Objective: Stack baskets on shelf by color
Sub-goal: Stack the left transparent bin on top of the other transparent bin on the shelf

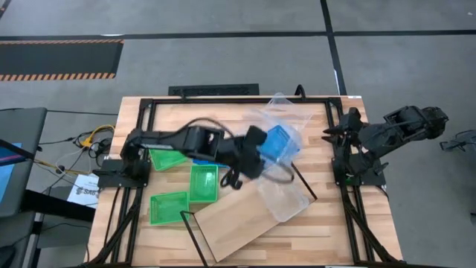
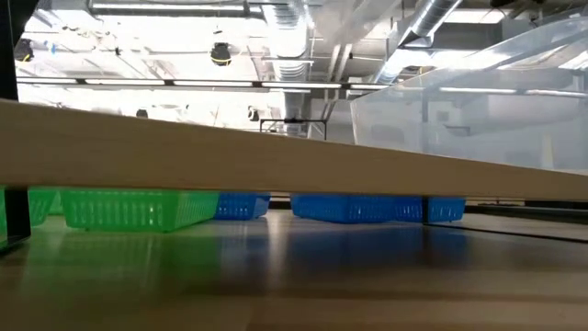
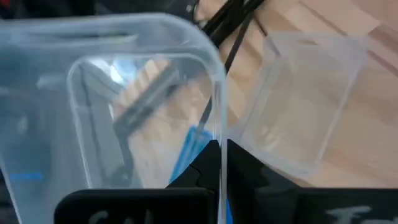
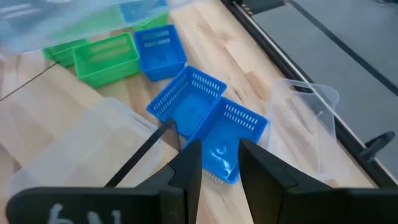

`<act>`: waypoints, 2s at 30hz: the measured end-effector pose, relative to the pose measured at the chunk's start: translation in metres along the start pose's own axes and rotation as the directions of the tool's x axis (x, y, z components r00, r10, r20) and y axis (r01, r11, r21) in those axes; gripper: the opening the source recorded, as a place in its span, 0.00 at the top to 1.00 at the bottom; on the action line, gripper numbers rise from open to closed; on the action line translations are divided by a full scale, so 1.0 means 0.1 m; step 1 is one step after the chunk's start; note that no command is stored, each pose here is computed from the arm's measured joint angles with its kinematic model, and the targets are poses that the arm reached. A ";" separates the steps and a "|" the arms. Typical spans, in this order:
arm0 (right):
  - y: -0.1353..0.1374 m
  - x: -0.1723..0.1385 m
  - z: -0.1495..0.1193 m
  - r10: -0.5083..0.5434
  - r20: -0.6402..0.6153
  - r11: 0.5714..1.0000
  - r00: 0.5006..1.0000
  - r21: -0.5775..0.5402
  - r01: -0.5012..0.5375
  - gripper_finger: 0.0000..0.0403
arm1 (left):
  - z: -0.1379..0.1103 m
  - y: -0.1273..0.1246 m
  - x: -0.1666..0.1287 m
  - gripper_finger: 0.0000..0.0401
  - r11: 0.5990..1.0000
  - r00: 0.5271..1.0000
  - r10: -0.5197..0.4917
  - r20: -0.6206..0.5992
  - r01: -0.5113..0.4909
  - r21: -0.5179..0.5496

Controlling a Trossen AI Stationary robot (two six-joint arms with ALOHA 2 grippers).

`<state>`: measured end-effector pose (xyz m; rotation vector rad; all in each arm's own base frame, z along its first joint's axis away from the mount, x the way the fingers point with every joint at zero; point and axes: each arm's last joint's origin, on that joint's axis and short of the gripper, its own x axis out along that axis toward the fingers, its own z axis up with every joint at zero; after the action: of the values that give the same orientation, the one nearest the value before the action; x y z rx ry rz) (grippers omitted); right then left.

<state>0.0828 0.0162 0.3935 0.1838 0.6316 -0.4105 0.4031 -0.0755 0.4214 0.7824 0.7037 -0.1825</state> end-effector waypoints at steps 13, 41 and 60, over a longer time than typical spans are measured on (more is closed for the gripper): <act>-0.02 0.00 -0.03 -0.027 -0.025 0.996 0.999 0.082 0.029 0.69 | 0.38 -0.63 0.33 1.00 0.982 0.999 0.025 -0.023 -0.020 0.189; -0.07 -0.01 -0.09 -0.061 -0.078 0.998 0.995 0.018 0.062 0.69 | 0.40 -1.07 0.82 1.00 0.970 0.984 -0.164 -0.073 0.174 0.171; -0.08 -0.01 -0.10 -0.067 -0.088 0.998 0.994 0.010 0.068 0.69 | 0.29 -0.97 0.87 1.00 0.938 0.968 -0.233 -0.094 0.250 0.241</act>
<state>0.0735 0.0124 0.3857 0.1935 0.7229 -0.4739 0.4451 -0.1562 0.3235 0.9453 0.8480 -0.4793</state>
